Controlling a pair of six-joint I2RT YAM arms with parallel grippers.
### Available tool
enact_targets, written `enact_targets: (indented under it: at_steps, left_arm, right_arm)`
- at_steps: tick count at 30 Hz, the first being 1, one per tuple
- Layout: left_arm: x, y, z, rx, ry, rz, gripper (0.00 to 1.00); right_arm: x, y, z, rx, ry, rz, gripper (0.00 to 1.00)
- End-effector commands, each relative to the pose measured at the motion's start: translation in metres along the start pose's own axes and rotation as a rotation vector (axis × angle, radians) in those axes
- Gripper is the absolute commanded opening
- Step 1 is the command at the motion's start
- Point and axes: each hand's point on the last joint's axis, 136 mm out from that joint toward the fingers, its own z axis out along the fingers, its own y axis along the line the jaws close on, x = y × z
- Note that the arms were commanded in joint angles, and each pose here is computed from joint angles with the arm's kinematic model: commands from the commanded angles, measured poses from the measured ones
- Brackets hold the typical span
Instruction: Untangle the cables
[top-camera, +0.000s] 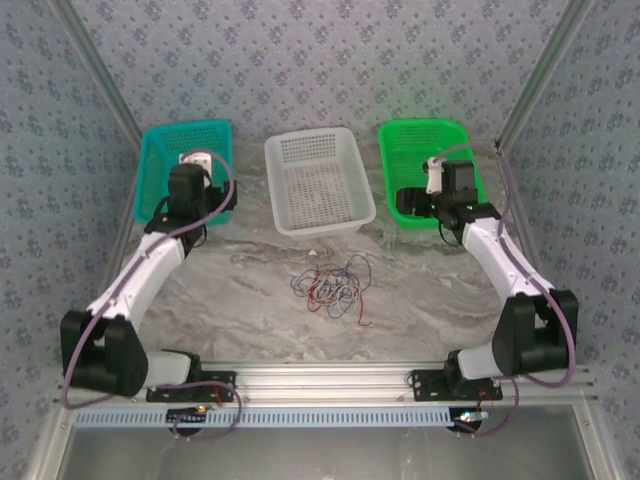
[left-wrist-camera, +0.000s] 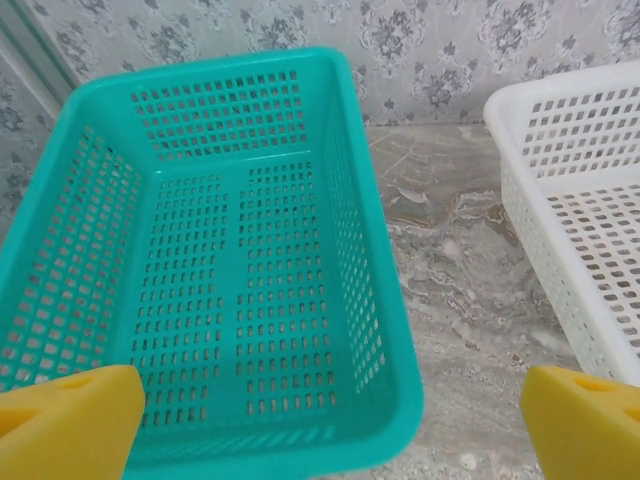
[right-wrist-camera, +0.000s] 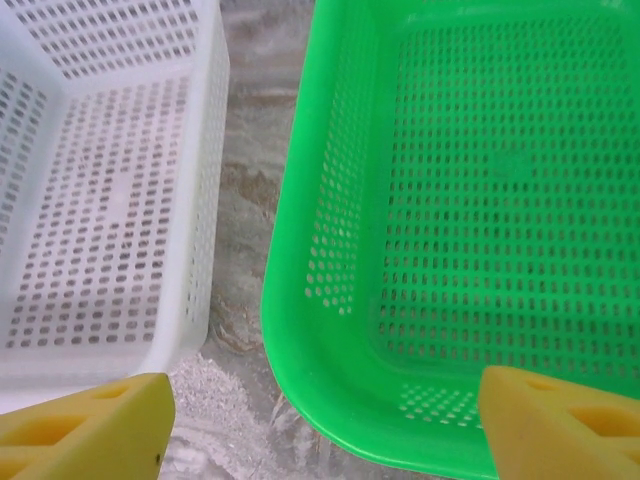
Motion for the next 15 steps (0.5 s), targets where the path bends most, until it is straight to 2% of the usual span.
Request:
enact_targets:
  at_steps: [1, 9, 15]
  left_arm:
    - [0.026, -0.006, 0.023, 0.067, 0.143, -0.045, 0.94]
    - [0.057, -0.022, 0.053, 0.124, 0.253, -0.086, 0.86]
    - [0.077, -0.031, 0.062, 0.155, 0.324, -0.096, 0.74]
  right_arm:
    - [0.030, 0.007, 0.008, -0.042, 0.139, 0.075, 0.82]
    - [0.051, 0.013, 0.023, -0.066, 0.216, 0.095, 0.82]
    - [0.059, 0.017, 0.024, -0.075, 0.234, 0.091, 0.82]
